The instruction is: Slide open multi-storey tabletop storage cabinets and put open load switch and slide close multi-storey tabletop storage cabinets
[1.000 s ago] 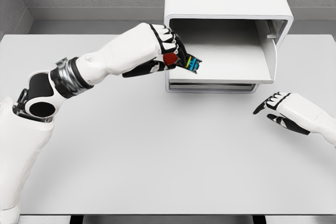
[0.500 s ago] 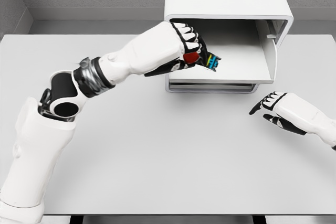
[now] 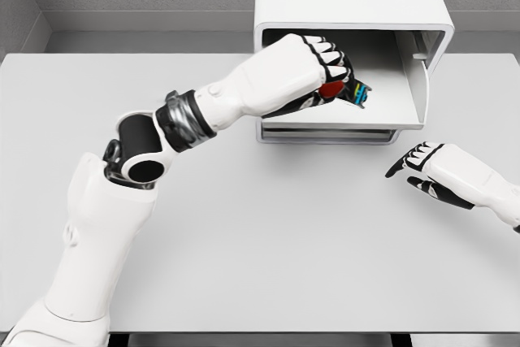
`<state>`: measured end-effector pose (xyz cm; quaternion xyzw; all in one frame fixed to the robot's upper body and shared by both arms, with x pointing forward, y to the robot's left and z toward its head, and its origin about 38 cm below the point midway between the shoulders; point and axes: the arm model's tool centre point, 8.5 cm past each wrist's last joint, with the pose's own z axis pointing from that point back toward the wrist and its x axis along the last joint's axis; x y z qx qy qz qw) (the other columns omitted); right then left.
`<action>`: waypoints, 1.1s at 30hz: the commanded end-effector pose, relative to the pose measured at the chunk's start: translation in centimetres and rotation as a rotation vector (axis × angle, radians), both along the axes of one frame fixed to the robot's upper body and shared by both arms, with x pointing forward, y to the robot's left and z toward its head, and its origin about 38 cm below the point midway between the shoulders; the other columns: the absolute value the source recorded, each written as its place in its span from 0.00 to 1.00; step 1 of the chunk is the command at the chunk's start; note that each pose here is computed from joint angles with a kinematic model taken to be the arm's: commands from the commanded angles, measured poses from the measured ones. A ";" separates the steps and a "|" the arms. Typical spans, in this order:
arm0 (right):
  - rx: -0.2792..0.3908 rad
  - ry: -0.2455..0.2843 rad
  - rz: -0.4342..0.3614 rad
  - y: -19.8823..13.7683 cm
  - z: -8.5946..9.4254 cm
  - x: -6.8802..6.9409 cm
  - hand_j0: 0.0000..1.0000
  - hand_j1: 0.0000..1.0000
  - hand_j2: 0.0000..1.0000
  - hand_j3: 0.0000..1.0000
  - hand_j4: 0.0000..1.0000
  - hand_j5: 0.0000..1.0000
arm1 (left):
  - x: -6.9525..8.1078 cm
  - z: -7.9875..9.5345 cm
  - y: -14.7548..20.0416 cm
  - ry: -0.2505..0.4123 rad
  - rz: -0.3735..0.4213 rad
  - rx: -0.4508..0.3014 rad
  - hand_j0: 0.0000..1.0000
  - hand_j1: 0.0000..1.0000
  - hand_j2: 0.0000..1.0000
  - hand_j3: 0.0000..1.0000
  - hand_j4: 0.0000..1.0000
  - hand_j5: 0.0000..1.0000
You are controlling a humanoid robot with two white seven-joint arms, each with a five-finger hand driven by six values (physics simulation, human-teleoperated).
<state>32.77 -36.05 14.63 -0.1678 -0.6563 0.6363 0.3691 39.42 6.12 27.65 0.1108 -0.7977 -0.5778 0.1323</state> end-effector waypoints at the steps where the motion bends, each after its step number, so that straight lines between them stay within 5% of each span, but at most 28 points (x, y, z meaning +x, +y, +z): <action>1: 0.005 0.000 -0.002 0.0 0.1 0.0 0.57 0.57 0.57 0.57 0.57 0.57 | 0.3 -0.4 -0.4 0.016 0.006 0.000 0.41 0.41 0.41 0.41 0.41 0.41; 10: 0.006 0.000 0.000 0.0 0.1 0.0 0.57 0.57 0.57 0.57 0.57 0.57 | 1.3 -2.3 -1.0 0.054 0.023 0.061 0.41 0.41 0.41 0.41 0.41 0.41; 26: 0.004 -0.001 -0.002 -0.1 0.1 0.0 0.58 0.58 0.58 0.58 0.58 0.58 | 1.8 -2.5 -1.5 0.057 0.021 0.088 0.43 0.43 0.43 0.43 0.43 0.43; 33: 0.004 -0.001 -0.005 -0.1 0.1 0.1 0.58 0.58 0.58 0.58 0.58 0.58 | 1.9 -2.5 -1.3 0.051 0.031 0.092 0.64 0.64 0.64 0.64 0.64 0.64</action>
